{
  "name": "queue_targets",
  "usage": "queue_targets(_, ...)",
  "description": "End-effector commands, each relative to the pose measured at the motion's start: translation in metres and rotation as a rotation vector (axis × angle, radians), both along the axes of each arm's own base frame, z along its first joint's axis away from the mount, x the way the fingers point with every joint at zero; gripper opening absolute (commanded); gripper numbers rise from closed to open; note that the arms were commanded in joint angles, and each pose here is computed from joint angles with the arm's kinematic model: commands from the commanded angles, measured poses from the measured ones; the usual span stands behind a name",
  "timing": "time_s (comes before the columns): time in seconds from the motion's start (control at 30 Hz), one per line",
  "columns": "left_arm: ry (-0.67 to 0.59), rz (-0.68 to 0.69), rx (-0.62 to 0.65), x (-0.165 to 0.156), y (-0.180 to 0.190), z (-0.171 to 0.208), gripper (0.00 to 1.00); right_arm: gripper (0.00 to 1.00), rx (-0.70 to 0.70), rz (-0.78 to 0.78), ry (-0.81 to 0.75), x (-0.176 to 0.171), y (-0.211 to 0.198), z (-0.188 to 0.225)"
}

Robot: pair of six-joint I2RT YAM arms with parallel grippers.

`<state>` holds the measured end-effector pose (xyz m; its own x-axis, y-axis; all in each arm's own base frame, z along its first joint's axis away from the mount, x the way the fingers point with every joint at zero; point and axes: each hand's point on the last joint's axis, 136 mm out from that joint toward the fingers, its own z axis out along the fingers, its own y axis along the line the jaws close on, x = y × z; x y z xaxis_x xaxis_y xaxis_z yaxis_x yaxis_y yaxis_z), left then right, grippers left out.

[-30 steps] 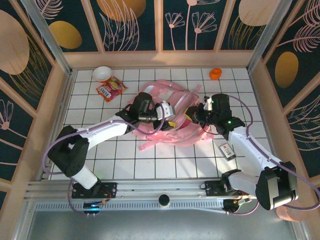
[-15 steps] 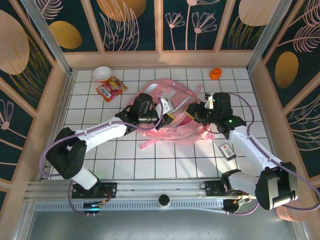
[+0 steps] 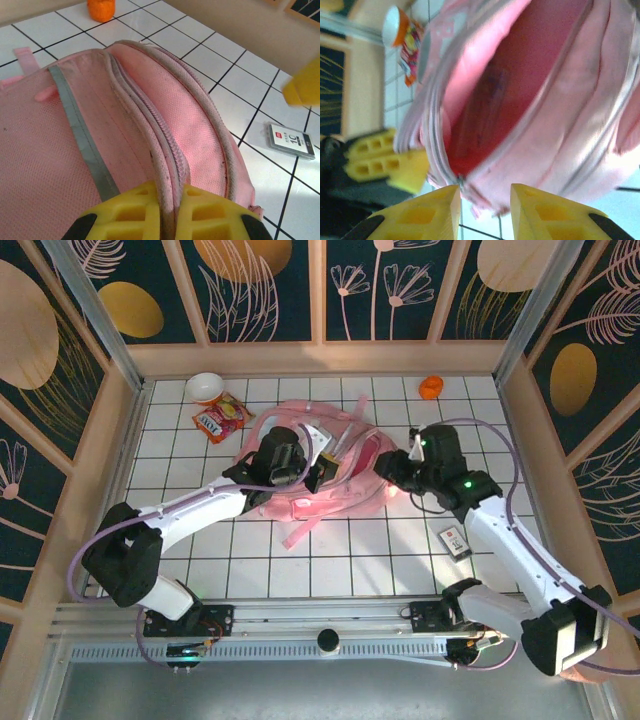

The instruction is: Pack the student bag

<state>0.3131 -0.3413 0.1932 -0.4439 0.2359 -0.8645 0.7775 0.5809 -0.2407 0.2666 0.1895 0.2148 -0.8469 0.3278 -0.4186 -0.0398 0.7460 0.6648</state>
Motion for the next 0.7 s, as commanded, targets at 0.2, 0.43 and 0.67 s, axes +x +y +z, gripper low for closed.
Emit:
queue_targets(0.2,0.027,-0.015,-0.046,0.002,-0.005,0.021,0.00,0.32,-0.266,0.083,-0.049,-0.015,0.028,-0.033)
queue_targets(0.43,0.043,-0.023,-0.048,0.004,-0.009,0.023,0.00,0.32,-0.392,0.208,-0.103,-0.011,0.064,-0.052)
queue_targets(0.67,0.050,-0.044,-0.053,0.003,-0.013,0.025,0.00,0.33,-0.469,0.187,-0.125,0.001,0.067,-0.060)
